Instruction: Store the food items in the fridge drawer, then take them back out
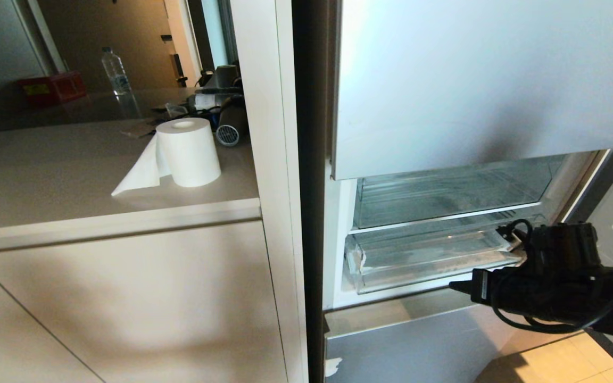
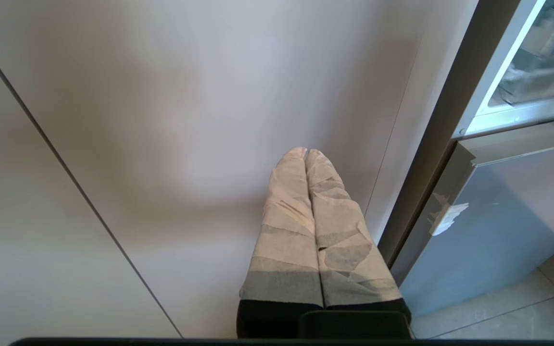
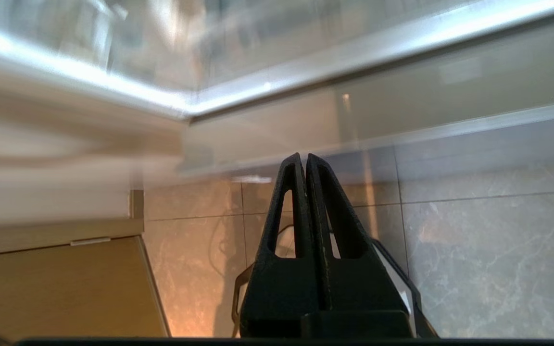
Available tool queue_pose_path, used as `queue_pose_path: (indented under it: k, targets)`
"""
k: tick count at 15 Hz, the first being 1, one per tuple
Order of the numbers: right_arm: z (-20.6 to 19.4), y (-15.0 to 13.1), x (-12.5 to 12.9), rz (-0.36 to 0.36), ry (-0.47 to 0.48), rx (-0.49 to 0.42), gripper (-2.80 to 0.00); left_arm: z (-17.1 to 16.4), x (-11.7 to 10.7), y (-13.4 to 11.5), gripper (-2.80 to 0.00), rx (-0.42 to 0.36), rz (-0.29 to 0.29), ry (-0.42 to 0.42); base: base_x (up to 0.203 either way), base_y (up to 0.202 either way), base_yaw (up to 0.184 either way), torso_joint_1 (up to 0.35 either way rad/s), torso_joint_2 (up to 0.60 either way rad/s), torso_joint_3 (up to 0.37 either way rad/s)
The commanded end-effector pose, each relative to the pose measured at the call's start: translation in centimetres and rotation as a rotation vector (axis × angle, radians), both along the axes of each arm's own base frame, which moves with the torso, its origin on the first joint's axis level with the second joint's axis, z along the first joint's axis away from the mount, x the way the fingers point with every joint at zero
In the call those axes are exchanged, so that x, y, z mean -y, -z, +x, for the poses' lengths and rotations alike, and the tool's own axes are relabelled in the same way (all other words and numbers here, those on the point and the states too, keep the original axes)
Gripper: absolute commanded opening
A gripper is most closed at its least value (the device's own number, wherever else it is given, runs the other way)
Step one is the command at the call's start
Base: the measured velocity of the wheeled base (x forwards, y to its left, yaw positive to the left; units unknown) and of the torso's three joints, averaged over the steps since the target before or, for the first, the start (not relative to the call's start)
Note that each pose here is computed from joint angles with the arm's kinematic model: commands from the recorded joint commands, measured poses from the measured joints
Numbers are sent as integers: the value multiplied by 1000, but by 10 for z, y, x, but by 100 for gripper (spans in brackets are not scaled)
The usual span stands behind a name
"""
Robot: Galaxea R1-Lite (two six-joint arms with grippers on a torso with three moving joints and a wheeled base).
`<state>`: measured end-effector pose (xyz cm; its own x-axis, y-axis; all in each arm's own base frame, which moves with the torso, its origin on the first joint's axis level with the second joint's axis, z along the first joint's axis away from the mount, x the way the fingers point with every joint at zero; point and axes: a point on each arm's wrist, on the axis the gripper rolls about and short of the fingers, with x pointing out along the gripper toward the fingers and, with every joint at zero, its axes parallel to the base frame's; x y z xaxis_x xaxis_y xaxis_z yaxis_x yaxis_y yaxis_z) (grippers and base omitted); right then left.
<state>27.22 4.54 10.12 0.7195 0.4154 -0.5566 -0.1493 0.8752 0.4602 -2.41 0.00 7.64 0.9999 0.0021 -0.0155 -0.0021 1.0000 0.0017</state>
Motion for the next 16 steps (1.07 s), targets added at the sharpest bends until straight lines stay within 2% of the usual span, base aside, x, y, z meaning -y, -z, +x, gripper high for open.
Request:
queue_pose_path:
  k: [1, 3, 5, 9, 12, 15, 16]
  targets:
    - [-32, -23, 4, 13, -2, 80, -280, 0, 0, 0, -280, -1, 0, -1, 0, 0, 0, 0, 0, 0]
    - [-69, -37, 9, 8, -6, 149, -280, 0, 0, 0, -280, -1, 0, -1, 0, 0, 0, 0, 0, 0]
    - [-114, -53, 16, -7, 3, 268, -280, 0, 0, 0, -280, -1, 0, -1, 0, 0, 0, 0, 0, 0]
    - [-206, -66, 34, -82, 119, 510, -280, 0, 0, 0, -280, -1, 0, -1, 0, 0, 0, 0, 0, 0]
    - [-262, -44, 43, -177, 228, 655, -280, 0, 0, 0, -280, -1, 0, -1, 0, 0, 0, 0, 0, 0]
    - [-284, 5, 44, -338, 283, 668, -280, 0, 0, 0, -280, -1, 0, -1, 0, 0, 0, 0, 0, 0]
    - [-289, 12, 45, -362, 303, 703, -280, 0, 0, 0, -280, -1, 0, -1, 0, 0, 0, 0, 0, 0]
